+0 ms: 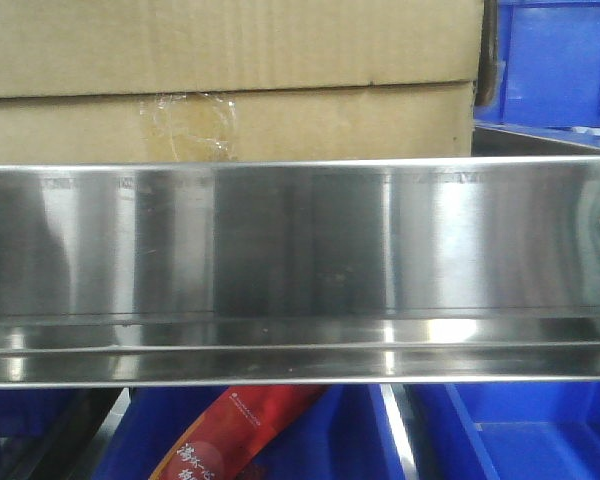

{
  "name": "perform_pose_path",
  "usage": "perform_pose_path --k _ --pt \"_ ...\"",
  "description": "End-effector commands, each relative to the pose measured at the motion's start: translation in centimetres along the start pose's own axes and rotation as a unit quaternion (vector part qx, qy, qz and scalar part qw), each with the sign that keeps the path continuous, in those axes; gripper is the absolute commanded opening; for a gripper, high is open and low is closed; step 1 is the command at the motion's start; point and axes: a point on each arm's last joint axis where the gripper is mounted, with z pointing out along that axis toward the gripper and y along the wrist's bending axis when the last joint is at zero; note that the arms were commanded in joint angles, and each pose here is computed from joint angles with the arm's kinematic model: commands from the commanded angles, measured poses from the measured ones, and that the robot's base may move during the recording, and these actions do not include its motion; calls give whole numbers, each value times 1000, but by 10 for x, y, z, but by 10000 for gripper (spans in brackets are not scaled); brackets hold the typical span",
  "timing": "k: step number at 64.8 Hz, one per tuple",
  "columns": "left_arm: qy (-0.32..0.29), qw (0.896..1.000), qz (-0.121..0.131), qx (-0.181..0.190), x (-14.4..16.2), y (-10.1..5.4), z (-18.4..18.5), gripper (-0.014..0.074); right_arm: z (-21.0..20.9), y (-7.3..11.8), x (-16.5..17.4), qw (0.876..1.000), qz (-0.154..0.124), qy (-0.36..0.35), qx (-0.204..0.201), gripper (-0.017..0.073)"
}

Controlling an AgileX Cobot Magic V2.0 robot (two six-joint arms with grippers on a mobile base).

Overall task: Grab carton from right shelf to conveyor
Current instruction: 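Close both grippers on the carton's side walls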

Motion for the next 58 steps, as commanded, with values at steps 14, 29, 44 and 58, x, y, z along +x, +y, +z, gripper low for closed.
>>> perform_pose_path --k 14,29,44,58 --pt "75 996 -30 22 -45 0 69 454 85 27 -36 982 -8 157 -102 559" --pt "175 980 -74 -58 -65 15 123 452 153 34 -55 963 14 258 -80 559" --pt "257 957 -68 -113 -60 27 174 452 214 37 -49 951 -4 308 -30 559" --pt "292 941 -90 -144 -42 49 207 452 256 39 -18 936 -7 350 -24 559"
